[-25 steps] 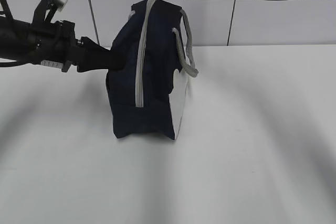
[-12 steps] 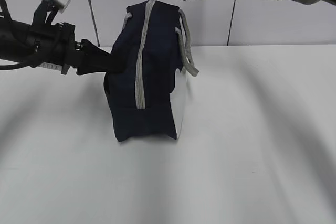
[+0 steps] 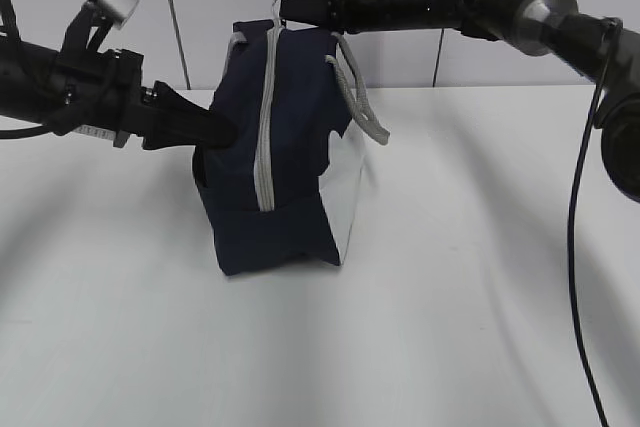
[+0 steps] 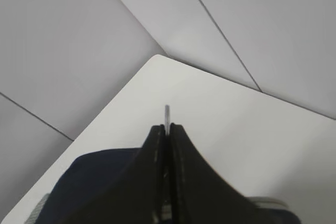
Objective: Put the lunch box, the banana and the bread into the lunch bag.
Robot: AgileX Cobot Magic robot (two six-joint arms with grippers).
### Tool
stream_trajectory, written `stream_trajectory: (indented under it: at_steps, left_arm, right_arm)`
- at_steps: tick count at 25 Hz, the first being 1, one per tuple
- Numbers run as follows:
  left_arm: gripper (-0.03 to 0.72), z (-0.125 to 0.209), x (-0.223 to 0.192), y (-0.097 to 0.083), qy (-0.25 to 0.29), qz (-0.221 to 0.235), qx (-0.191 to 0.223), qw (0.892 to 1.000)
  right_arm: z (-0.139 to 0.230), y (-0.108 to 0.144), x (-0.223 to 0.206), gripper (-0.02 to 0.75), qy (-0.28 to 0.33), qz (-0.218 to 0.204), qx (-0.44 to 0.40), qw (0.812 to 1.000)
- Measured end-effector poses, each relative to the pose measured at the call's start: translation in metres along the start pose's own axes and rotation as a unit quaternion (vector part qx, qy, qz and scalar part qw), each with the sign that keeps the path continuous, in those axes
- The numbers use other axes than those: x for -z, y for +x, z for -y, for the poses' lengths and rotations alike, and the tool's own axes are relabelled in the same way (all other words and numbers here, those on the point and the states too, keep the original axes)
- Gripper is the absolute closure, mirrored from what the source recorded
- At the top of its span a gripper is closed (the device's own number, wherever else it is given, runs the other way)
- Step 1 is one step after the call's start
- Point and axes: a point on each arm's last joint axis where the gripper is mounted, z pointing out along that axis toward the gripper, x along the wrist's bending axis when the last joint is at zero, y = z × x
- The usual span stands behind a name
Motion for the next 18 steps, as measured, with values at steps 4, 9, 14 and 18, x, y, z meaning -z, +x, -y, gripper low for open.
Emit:
stream_trajectory:
  at_steps: [4,9,14,18]
  left_arm:
    - [0.686,0.001,0.0,0.0,0.007,0.0,-0.004,1.0]
    - [0.686,0.002,0.0,0.0,0.012,0.001,-0.007,1.0]
    - [0.686,0.002,0.0,0.0,0.012,0.001,-0.007,1.0]
    - [0.686,0.002,0.0,0.0,0.012,0.001,-0.007,1.0]
  right_arm:
    - [-0.001,-0.005,-0.003,0.754,-0.011,0.007,-0.002,1.0]
    - [-0.017,0.004,0.001,0.754,-0.03,0.002,0.023,0.999]
    - [-0.023,0.007,0.003,0.754,-0.038,0.005,0.025,0.999]
    - [-0.025,0.007,0.003,0.754,-0.043,0.007,0.025,0.999]
